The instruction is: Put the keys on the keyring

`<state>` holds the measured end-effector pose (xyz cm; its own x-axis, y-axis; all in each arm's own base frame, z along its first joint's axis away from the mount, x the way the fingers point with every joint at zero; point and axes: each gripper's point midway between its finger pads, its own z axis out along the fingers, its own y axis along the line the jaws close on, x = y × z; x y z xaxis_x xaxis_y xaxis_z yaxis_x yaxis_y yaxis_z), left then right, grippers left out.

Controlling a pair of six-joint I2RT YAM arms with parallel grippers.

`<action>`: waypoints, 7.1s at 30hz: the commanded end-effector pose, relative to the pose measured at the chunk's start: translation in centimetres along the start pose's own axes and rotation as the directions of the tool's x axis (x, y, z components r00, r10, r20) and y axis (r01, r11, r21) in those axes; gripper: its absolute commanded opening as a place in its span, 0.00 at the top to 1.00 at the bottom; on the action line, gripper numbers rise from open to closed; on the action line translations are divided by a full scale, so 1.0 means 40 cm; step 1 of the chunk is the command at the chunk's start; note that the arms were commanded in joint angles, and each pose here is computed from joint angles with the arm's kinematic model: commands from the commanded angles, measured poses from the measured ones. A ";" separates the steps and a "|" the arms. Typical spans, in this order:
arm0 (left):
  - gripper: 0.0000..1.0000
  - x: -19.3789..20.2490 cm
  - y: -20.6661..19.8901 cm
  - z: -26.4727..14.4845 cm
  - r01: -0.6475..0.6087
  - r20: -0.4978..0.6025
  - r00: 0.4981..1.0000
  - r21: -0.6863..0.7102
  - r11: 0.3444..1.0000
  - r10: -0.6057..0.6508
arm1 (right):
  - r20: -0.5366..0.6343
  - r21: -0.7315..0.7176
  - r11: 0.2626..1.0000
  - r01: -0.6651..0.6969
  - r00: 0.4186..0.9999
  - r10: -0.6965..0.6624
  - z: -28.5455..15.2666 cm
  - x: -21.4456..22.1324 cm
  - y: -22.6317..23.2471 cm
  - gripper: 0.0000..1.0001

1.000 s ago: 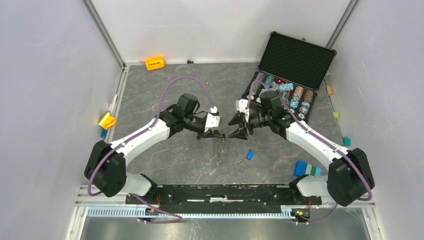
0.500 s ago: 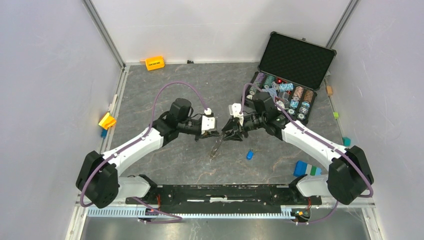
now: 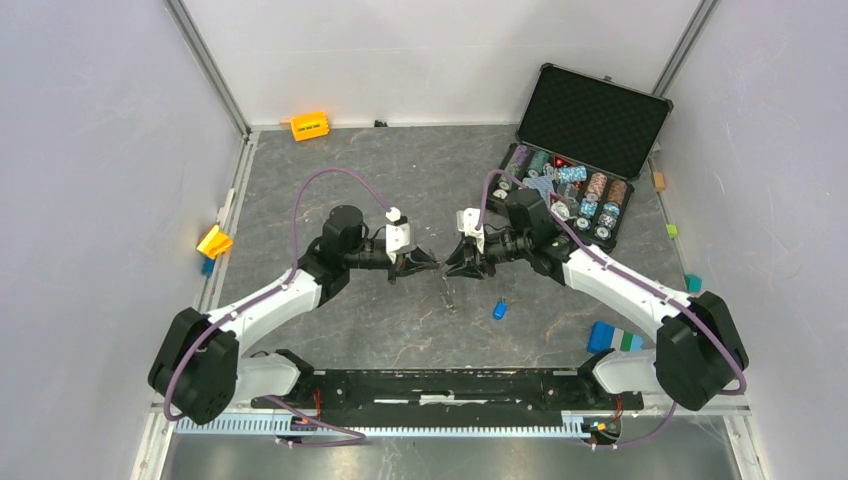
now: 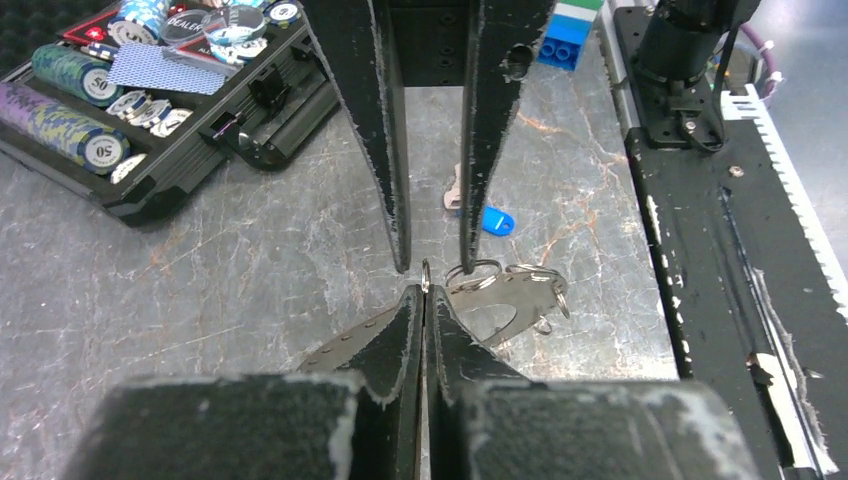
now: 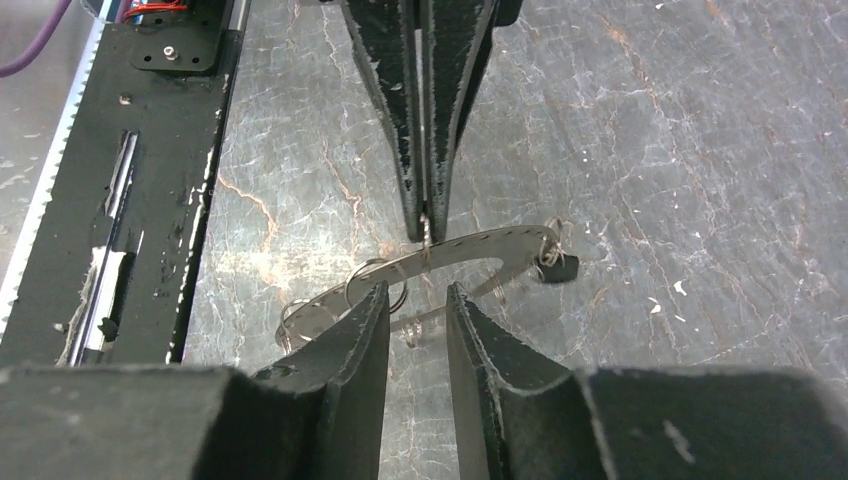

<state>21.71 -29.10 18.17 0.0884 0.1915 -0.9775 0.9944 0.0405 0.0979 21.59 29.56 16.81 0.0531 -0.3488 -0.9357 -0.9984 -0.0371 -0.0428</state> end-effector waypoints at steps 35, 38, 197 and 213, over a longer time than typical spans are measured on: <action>0.81 -0.010 0.013 0.016 -0.085 0.005 0.996 0.062 0.994 0.085 | -0.106 0.154 0.984 0.090 0.992 -0.075 -0.042 -0.057 -0.075 1.00; 0.69 -0.015 0.037 0.014 -0.104 -0.038 0.994 0.045 0.994 0.106 | -0.145 0.157 0.982 0.107 0.986 -0.085 -0.037 -0.057 -0.075 1.00; 0.98 -0.070 0.041 0.032 0.050 0.295 0.953 0.054 0.997 -0.064 | 0.033 0.128 0.992 -0.010 0.999 0.006 -0.039 -0.077 -0.067 0.89; 0.98 -0.076 0.041 0.033 0.063 0.309 0.948 0.060 0.996 -0.078 | 0.020 0.126 0.992 -0.014 1.000 0.012 -0.038 -0.065 -0.066 0.91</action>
<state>23.28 -30.79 19.58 -0.0090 -0.0778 -0.9969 0.9999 0.0060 -0.0095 23.74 28.80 18.82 0.0071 -0.3521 -0.9359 -0.9944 0.0964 -0.0439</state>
